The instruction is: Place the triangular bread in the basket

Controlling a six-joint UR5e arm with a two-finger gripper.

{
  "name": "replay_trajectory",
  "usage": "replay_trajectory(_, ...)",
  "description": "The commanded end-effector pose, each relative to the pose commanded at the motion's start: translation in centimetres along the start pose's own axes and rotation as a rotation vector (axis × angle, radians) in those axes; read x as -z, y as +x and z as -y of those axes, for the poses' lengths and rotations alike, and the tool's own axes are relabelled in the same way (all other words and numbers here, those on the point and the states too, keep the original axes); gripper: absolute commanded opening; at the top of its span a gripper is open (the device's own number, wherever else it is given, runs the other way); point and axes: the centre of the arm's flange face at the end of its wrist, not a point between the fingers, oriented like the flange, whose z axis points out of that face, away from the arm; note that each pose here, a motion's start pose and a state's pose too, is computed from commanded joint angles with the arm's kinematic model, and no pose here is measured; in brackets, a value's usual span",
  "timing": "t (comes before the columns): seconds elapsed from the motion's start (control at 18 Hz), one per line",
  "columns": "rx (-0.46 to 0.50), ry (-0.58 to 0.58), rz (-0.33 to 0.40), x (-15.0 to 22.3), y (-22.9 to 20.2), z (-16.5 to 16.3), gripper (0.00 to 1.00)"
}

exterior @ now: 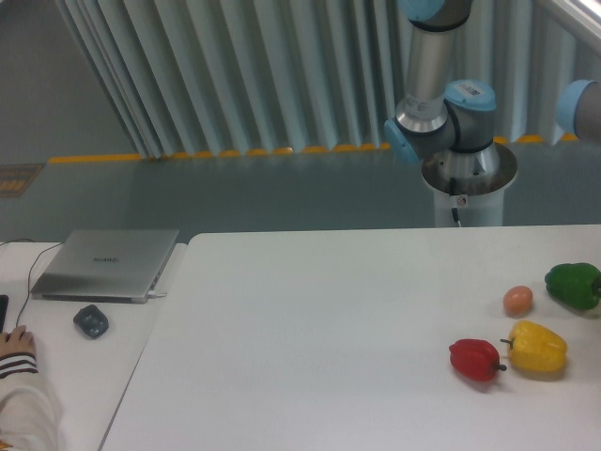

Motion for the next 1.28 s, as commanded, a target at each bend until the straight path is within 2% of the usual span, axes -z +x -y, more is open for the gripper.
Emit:
replay_trajectory(0.06,0.014,0.002,-0.010,-0.8,-0.2,-0.8,0.10)
replay_trajectory(0.17,0.013,0.007,-0.031,-2.2,-0.4,-0.8,0.42)
replay_trajectory(0.28,0.020,0.016,-0.037,-2.7,-0.5,-1.4,1.00)
replay_trajectory(0.56,0.041,0.066,-0.029,-2.9,-0.9,-2.3,1.00)
replay_trajectory(1.06,0.017,0.092,-0.020,-1.7,-0.7,-1.2,1.00)
replay_trajectory(1.28,0.019,0.190,-0.044,-0.8,-0.2,-0.5,1.00)
